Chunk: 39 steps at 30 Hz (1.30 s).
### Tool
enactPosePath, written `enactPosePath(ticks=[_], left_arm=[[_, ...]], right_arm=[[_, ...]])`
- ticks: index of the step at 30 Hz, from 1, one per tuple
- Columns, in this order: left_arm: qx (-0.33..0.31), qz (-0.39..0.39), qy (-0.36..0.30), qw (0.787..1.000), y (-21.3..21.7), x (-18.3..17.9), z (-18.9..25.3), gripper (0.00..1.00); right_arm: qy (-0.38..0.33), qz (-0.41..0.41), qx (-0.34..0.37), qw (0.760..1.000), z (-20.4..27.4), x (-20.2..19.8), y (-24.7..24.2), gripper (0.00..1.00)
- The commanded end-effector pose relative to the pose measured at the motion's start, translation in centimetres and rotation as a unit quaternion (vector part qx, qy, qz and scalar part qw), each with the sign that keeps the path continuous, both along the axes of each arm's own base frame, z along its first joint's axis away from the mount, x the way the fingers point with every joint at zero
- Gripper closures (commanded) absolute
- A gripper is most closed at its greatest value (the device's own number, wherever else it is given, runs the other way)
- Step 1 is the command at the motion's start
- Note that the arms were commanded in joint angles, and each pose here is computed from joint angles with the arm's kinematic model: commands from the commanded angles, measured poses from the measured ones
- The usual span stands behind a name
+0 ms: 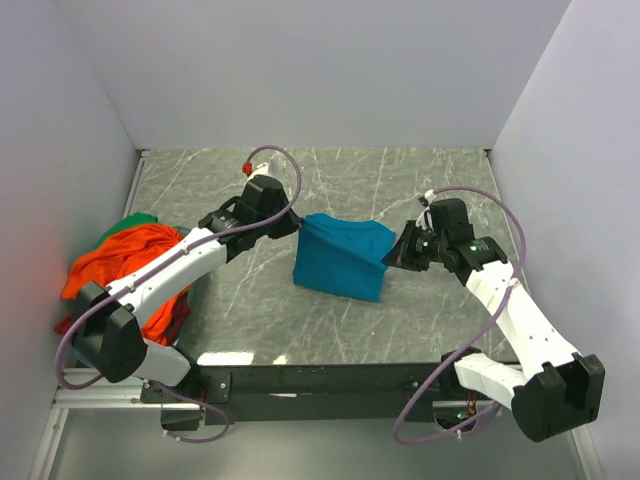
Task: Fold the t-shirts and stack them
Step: Fold the tshirt
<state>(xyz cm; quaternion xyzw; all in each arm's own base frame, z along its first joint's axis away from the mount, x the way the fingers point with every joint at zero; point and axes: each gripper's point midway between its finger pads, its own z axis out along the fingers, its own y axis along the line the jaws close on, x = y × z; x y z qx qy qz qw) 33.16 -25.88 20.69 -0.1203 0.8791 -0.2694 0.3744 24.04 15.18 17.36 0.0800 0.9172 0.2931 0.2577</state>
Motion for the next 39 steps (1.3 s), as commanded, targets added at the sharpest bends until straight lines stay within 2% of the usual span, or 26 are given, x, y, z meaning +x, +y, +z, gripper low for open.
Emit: enactPosePath(ticks=[1, 15, 20, 29, 35, 37, 39], left_arm=[[-0.008, 0.011, -0.042, 0.999, 0.5, 1.7, 2.8, 0.99], [-0.002, -0.002, -0.001, 1.0, -0.7, 5.8, -0.8, 1.0], [0.001, 0.001, 0.006, 1.0, -1.3, 8.1, -1.8, 0.99], [0.021, -0.007, 0.06, 0.998, -2.7, 11.8, -7.1, 0.99], [0.02, -0.012, 0.069, 0.997, -3.6, 13.8, -8.5, 0.99], [0.018, -0.016, 0.078, 0.997, -3.9, 14.3, -9.6, 0.97], [0.013, -0.024, 0.079, 0.997, -4.4, 14.8, -9.9, 0.81]], right_arm=[[-0.032, 0.024, 0.024, 0.999, 1.8, 1.1, 0.7, 1.0], [0.0, -0.005, 0.029, 1.0, -0.3, 4.7, -1.1, 1.0], [0.017, -0.018, 0.035, 0.999, -1.4, 7.1, -1.2, 1.0], [0.056, -0.059, 0.036, 0.996, -4.5, 11.3, -2.1, 1.0], [0.079, -0.09, 0.029, 0.992, -6.6, 13.9, -3.0, 1.0], [0.084, -0.105, 0.018, 0.991, -7.0, 14.6, -3.5, 0.96], [0.082, -0.124, 0.004, 0.989, -7.2, 15.5, -4.3, 0.75]])
